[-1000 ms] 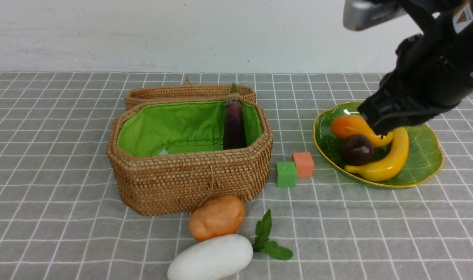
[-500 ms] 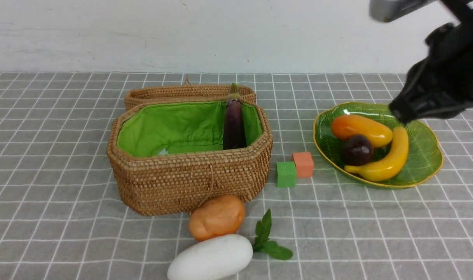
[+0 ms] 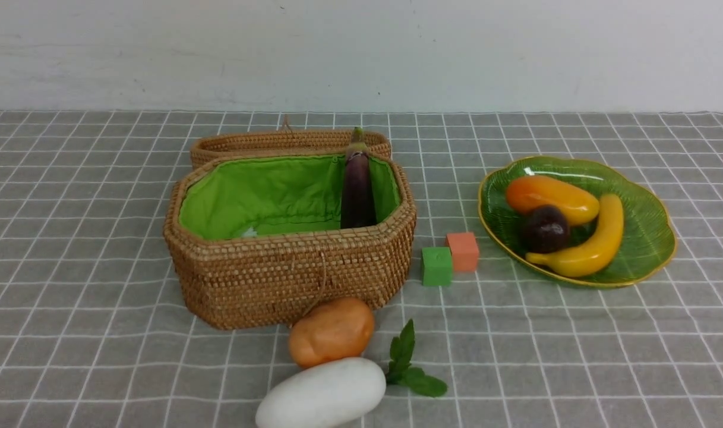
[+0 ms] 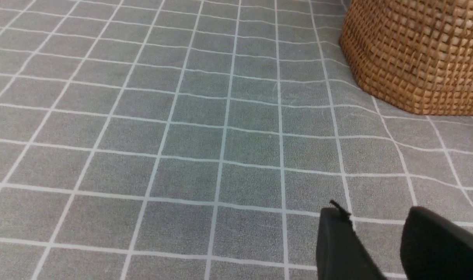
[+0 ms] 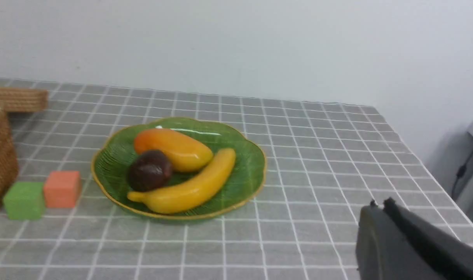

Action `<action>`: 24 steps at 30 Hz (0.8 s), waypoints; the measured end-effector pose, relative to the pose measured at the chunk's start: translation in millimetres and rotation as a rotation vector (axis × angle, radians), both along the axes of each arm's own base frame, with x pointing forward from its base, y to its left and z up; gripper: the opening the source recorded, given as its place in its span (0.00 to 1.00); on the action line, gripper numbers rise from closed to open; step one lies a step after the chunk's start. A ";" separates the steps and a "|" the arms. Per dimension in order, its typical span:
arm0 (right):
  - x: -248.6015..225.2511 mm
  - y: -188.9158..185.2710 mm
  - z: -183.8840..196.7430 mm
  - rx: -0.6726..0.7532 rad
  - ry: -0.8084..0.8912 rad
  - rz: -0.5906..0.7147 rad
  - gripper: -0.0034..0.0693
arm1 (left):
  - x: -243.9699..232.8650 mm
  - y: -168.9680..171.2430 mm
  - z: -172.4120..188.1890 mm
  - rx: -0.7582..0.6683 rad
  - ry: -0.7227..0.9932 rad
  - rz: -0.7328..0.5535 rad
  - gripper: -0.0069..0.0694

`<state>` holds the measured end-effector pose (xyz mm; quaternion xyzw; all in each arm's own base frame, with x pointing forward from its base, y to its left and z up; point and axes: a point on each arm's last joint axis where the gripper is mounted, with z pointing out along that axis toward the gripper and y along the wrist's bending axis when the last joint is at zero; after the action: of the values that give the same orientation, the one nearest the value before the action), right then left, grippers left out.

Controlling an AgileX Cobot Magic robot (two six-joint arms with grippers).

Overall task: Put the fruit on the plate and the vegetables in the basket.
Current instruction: Take a daikon with your left arm and place it on the basket on the left.

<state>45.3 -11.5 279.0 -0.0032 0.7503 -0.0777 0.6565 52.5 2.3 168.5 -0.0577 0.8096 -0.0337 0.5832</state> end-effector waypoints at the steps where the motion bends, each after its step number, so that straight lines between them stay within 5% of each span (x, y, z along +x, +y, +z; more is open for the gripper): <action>1: -4.6 -1.7 -22.5 0.018 -0.016 -0.030 0.04 | 0.0 0.0 0.0 0.000 0.000 0.000 0.40; 8: 2.4 -4.9 -89.2 0.132 0.149 -0.109 0.05 | 0.0 0.0 0.0 0.000 0.000 0.000 0.40; 24: 3.3 -5.3 -103.2 0.135 0.190 -0.119 0.05 | 0.0 0.0 0.0 0.000 0.000 0.000 0.40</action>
<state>48.6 -16.8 175.9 0.0782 0.8116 -0.0649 0.5752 52.5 2.4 168.5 -0.0577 0.8096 -0.0337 0.5832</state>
